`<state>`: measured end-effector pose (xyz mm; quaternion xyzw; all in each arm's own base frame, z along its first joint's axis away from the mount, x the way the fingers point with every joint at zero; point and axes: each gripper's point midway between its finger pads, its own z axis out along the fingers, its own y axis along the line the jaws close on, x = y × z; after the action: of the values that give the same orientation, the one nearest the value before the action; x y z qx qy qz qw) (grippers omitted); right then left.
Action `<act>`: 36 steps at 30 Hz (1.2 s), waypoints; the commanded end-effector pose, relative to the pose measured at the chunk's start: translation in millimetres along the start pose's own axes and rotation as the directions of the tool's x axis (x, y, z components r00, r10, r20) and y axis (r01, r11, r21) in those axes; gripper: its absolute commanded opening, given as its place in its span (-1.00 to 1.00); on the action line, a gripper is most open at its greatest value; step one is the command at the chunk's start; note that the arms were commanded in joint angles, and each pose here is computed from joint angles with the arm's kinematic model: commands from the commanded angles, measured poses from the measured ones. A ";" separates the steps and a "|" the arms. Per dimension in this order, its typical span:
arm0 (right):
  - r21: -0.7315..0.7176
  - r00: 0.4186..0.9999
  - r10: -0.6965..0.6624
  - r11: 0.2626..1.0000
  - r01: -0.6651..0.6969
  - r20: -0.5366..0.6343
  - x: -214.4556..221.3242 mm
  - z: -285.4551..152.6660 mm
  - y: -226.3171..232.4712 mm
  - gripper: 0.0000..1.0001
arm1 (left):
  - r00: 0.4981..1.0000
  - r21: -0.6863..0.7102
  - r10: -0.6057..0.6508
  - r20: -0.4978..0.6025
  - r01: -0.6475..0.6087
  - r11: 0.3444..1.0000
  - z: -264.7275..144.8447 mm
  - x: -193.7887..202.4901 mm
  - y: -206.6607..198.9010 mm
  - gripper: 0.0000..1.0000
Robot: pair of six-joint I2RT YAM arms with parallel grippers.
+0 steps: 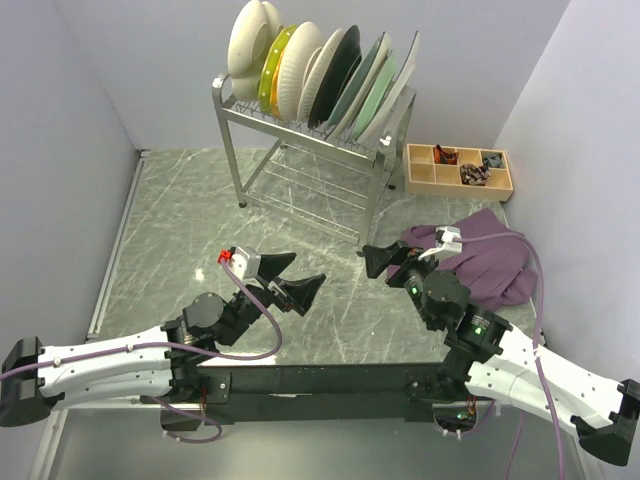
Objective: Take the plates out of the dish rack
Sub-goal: Unload the plate from the dish rack.
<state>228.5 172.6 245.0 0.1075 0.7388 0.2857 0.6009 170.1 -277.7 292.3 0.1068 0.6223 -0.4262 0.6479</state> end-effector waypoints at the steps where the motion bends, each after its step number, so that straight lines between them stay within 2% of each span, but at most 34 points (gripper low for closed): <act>1: -0.013 0.997 0.056 0.998 -0.055 0.061 -23.4 -2.4 10.4 1.00 | 0.998 0.028 -0.031 0.046 0.030 0.999 -0.2 -13.1 -6.9 0.99; 5: -0.033 0.995 0.068 0.997 -0.066 0.075 -28.3 -5.9 12.4 1.00 | 0.999 0.055 -0.017 0.038 0.015 0.998 2.0 -15.7 -14.0 0.99; 9: -0.006 0.988 0.094 0.996 -0.094 0.122 -33.8 -10.0 0.1 1.00 | 0.997 -0.057 -0.073 0.013 0.073 0.996 9.1 -33.2 -7.9 0.99; 10: -0.011 0.984 0.106 0.994 -0.105 0.145 -40.0 -13.1 -1.2 1.00 | 0.995 -0.048 -0.089 0.037 0.091 0.995 11.5 -49.8 -14.5 0.99; 12: -0.005 0.983 0.107 0.994 -0.107 0.153 -38.3 -14.7 -6.2 1.00 | 0.998 -0.067 -0.058 0.036 0.060 0.996 16.3 -56.5 -15.0 0.99; 14: -0.029 0.982 0.099 0.995 -0.096 0.159 -39.3 -18.5 -6.4 1.00 | 0.996 -0.088 -0.033 0.083 0.040 0.995 23.8 -82.5 -18.7 0.99; 15: -0.063 0.978 0.113 0.993 -0.104 0.175 -42.4 -20.3 -2.6 1.00 | 0.997 -0.132 0.024 0.078 -0.014 0.991 31.0 -84.9 -13.7 0.99; 16: -0.075 0.979 0.104 0.993 -0.092 0.174 -41.5 -20.8 -1.5 1.00 | 0.992 -0.145 0.035 0.120 -0.017 0.989 38.7 -116.1 -15.9 0.99; 17: -0.100 0.981 0.103 0.991 -0.087 0.165 -40.1 -21.9 2.3 1.00 | 0.992 -0.147 0.056 0.113 -0.039 0.988 45.2 -126.1 -16.7 0.99; 18: -0.113 0.981 0.104 0.990 -0.086 0.166 -39.8 -22.2 4.2 1.00 | 0.994 -0.128 0.101 0.030 -0.096 0.987 55.6 -114.9 -17.7 0.99; 19: -0.117 0.982 0.091 0.990 -0.072 0.163 -39.1 -22.0 5.0 1.00 | 0.992 -0.135 0.099 0.083 -0.087 0.987 63.3 -154.5 -15.4 0.99; 20: -0.117 0.984 0.087 0.991 -0.069 0.156 -37.5 -21.3 5.8 1.00 | 0.991 -0.129 0.107 0.080 -0.096 0.987 68.7 -165.3 -13.6 0.99; 21: -0.109 0.986 0.078 0.992 -0.062 0.146 -36.2 -19.6 6.5 1.00 | 0.993 -0.141 0.114 0.034 -0.108 0.984 75.3 -162.5 -5.7 0.99; 22: -0.102 0.987 0.073 0.993 -0.059 0.140 -35.2 -18.4 6.5 1.00 | 0.990 -0.143 0.116 0.077 -0.104 0.984 78.2 -195.7 1.0 0.99; 24: -0.093 0.992 0.053 0.995 -0.043 0.116 -30.0 -14.1 8.9 1.00 | 0.989 -0.151 0.123 0.085 -0.109 0.982 84.2 -215.1 12.1 0.99; 27: -0.093 0.997 0.028 0.995 -0.021 0.076 -21.5 -8.6 14.0 0.99 | 0.980 -0.202 0.155 0.124 -0.128 0.971 89.4 -271.8 29.8 0.96; 28: -0.090 0.997 0.021 0.996 -0.015 0.068 -19.9 -7.5 14.5 0.99 | 0.981 -0.258 0.168 0.099 -0.138 0.956 88.4 -278.2 51.5 0.91; 30: -0.081 0.999 0.007 0.997 -0.003 0.050 -16.8 -4.7 16.0 0.99 | 0.986 -0.259 0.142 0.092 -0.114 0.959 101.1 -294.2 62.2 0.81; 31: -0.079 0.999 0.004 0.997 -0.001 0.047 -16.5 -4.1 16.4 0.99 | 0.986 -0.306 0.139 0.090 -0.106 0.946 99.1 -303.1 84.6 0.67; 32: -0.080 0.999 0.004 0.997 0.000 0.046 -16.8 -3.8 17.2 0.99 | 0.991 -0.288 0.119 0.067 -0.095 0.953 108.9 -299.8 93.7 0.60; 33: -0.080 0.999 0.002 0.997 0.001 0.043 -15.8 -3.5 17.4 0.99 | 0.992 -0.280 0.091 0.092 -0.062 0.958 109.8 -311.2 96.0 0.57; 34: -0.083 0.999 0.003 0.997 0.001 0.042 -15.5 -3.4 17.8 0.99 | 0.990 -0.310 0.087 0.107 -0.050 0.949 106.2 -321.3 114.9 0.56; 36: -0.094 0.999 -0.001 0.996 0.005 0.041 -14.0 -3.7 18.9 0.99 | 0.995 -0.233 0.035 0.092 -0.013 0.972 115.9 -324.2 119.8 0.59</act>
<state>226.3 177.2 240.2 0.0809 0.7342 0.2923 0.6074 362.7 -138.0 577.6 -0.0085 0.6006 -0.2743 0.7510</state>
